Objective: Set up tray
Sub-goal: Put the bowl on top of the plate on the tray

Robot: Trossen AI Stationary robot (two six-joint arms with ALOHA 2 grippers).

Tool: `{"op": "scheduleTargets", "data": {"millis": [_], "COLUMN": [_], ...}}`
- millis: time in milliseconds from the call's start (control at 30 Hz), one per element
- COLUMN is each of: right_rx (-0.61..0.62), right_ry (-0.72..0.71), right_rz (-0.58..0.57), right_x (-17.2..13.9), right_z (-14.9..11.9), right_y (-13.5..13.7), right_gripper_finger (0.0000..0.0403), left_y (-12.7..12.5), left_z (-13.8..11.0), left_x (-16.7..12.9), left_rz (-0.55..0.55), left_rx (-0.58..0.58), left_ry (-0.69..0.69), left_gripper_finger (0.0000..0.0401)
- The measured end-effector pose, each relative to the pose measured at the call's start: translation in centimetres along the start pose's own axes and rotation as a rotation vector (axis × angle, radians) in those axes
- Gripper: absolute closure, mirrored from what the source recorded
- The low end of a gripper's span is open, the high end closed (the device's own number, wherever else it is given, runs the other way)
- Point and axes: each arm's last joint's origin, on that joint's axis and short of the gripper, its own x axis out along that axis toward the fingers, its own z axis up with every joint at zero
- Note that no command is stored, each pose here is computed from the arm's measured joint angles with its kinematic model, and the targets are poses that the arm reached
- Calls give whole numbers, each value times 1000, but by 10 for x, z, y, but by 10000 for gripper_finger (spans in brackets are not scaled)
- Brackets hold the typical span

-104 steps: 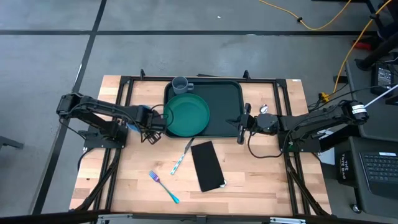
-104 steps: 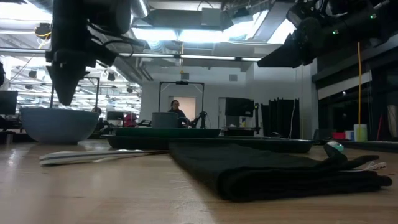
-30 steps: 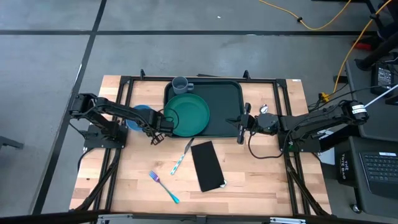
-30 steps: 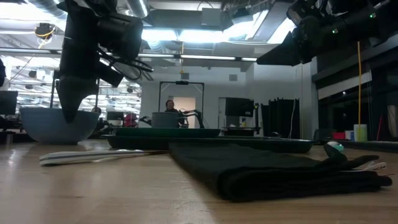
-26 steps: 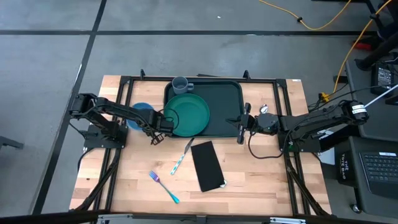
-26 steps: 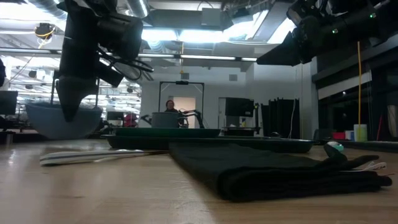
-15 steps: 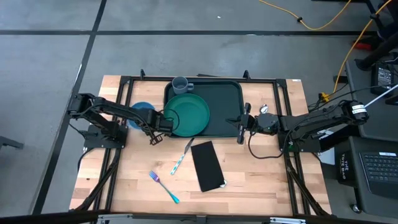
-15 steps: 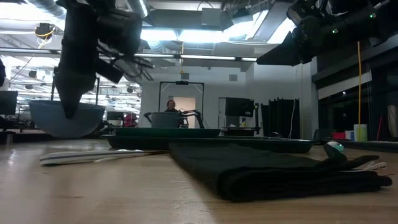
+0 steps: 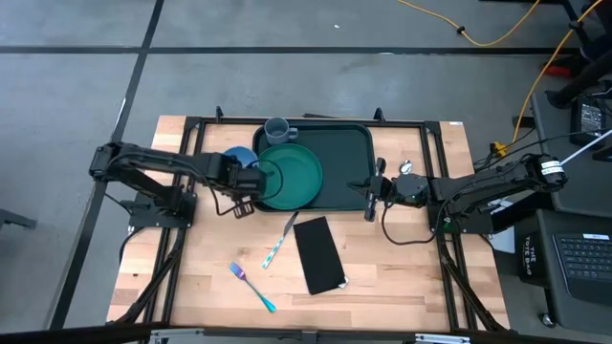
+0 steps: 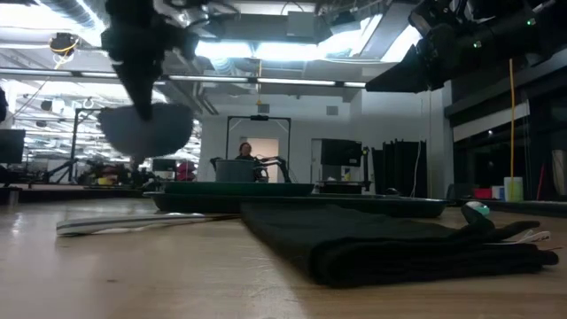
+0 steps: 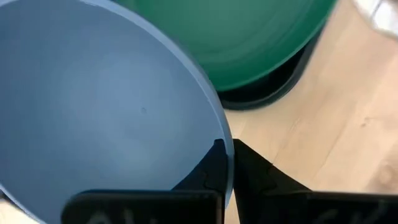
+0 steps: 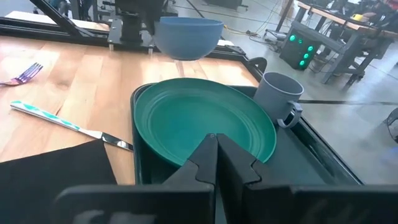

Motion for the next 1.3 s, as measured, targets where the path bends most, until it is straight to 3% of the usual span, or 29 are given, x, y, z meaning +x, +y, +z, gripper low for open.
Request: {"op": "scheduleTargets", "data": {"millis": [367,567,900,1133,1300], "right_rx": [-2,7,7,4,0], "right_ry": [-1,-17,-18,-17,-15], "right_rz": [0,-2,-2,-2,-2], "right_x": [0,0,0,0,0], "right_z": [0,2,2,2,2], "right_y": [0,0,0,0,0], "right_gripper_finger": [395,395,395,395,395], "left_y": [-5,-15,-8,3,1], "left_z": [26,44,67,82,101], "left_x": [-23,-2,36,40,41], "left_rz": [-102,-116,-180,-170,-167], "left_rx": [133,293,369,357,416], "left_ry": [-132,-103,-48,-55,-50], "left_gripper_finger": [398,398,399,398,399]}}
